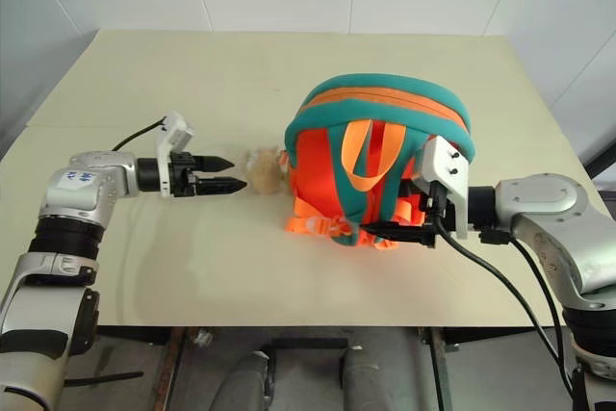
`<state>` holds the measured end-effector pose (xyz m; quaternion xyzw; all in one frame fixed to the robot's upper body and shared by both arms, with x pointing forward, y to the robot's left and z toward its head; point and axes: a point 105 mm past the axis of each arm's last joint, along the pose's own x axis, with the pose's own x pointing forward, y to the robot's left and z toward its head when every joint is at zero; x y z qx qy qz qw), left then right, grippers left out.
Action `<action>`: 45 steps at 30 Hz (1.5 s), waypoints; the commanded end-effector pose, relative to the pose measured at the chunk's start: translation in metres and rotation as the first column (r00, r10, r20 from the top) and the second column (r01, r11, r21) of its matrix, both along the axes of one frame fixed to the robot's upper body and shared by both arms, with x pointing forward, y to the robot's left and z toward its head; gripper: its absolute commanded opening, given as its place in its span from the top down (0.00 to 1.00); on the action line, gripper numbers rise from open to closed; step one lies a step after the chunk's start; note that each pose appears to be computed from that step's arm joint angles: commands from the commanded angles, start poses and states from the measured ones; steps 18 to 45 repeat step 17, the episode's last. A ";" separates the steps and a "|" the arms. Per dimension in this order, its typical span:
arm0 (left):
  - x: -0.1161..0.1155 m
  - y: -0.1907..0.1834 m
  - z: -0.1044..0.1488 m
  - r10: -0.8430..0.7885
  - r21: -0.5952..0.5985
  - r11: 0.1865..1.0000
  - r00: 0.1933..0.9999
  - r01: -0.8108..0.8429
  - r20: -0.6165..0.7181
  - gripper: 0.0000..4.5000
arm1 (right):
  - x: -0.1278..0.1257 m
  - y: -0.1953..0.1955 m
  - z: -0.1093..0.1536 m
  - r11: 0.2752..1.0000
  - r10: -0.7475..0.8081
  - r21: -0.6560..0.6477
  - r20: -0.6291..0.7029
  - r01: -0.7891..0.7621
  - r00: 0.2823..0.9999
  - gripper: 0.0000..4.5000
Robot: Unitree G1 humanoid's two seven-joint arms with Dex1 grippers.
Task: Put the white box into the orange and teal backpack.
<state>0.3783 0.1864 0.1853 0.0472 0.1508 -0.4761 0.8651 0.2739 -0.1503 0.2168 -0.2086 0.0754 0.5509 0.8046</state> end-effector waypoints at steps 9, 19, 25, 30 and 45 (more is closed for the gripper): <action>-0.024 0.063 0.044 0.079 -0.075 0.996 0.936 -0.057 0.343 0.00 | -0.017 -0.100 0.016 0.923 -0.330 -0.178 0.082 0.340 0.940 0.02; -0.033 0.062 0.059 0.027 -0.188 0.979 0.862 0.080 0.507 0.00 | -0.024 -0.143 0.025 0.855 -0.517 0.015 0.124 0.519 0.847 0.02; -0.033 0.062 0.059 0.027 -0.188 0.979 0.862 0.080 0.507 0.00 | -0.024 -0.143 0.025 0.855 -0.517 0.015 0.124 0.519 0.847 0.02; -0.033 0.062 0.059 0.027 -0.188 0.979 0.862 0.080 0.507 0.00 | -0.024 -0.143 0.025 0.855 -0.517 0.015 0.124 0.519 0.847 0.02; -0.033 0.062 0.059 0.027 -0.188 0.979 0.862 0.080 0.507 0.00 | -0.024 -0.143 0.025 0.855 -0.517 0.015 0.124 0.519 0.847 0.02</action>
